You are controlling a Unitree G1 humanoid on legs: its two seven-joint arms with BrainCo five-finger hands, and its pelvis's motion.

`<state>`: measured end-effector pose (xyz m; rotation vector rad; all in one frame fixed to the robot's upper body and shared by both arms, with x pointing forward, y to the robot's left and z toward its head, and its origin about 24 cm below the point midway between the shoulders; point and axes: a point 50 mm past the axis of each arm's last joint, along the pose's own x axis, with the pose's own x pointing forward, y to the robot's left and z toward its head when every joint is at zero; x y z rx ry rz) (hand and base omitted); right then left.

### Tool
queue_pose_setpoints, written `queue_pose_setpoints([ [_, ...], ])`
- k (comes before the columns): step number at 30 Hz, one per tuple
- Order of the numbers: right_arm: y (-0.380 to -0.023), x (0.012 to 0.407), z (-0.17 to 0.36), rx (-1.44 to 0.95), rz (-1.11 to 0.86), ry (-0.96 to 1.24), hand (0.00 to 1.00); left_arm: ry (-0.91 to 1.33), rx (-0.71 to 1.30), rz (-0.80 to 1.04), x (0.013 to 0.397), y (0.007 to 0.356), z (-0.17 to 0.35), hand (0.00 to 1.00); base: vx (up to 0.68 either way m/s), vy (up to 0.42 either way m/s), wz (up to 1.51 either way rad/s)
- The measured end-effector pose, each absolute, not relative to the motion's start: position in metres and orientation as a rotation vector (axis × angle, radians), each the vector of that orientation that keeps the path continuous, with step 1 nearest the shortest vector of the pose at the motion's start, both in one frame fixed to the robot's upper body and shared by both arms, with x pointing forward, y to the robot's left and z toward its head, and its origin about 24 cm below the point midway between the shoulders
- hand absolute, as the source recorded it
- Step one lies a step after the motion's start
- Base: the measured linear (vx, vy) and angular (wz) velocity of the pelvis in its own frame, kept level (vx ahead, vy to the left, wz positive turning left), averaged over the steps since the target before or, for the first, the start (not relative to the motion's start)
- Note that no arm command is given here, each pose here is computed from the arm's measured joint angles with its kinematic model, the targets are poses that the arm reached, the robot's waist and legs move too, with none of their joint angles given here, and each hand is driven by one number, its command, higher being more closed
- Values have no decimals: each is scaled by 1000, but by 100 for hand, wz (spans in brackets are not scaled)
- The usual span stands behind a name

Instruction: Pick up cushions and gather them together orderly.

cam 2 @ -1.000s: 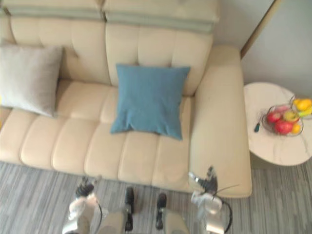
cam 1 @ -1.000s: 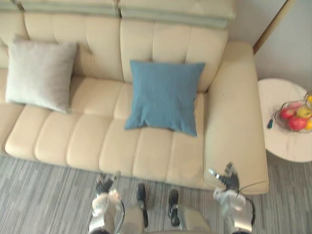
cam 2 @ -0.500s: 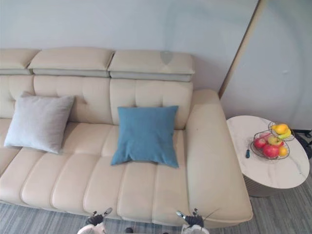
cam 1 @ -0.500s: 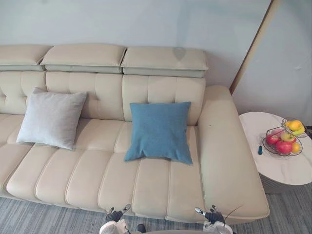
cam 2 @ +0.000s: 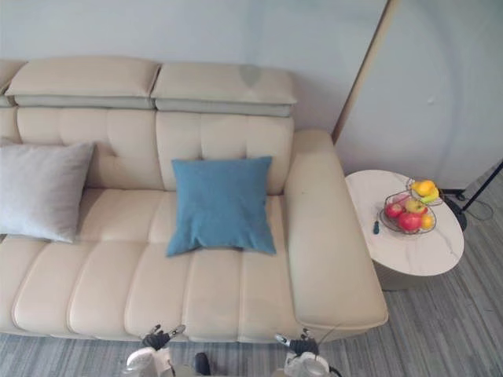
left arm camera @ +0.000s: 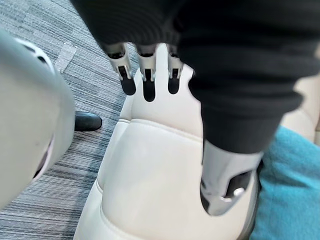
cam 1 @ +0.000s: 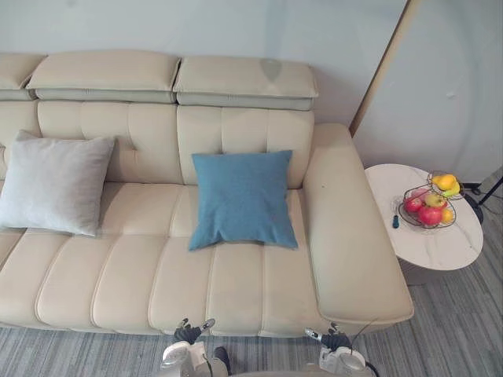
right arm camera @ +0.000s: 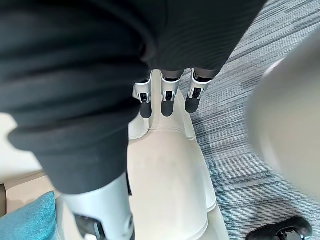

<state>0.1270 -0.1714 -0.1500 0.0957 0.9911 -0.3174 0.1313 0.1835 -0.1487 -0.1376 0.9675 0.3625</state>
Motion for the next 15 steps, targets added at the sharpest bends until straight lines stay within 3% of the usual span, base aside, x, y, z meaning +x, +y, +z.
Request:
queue_pose_setpoints([
  [10, -175, 129, -152, 54, -293, 1012, 0, 945, -124, 323, 138, 179, -146, 0, -190, -157, 18],
  [15, -182, 126, -152, 38, -297, 1024, 0, 965, -153, 369, 132, 184, -148, 0, -106, 16, -67],
])
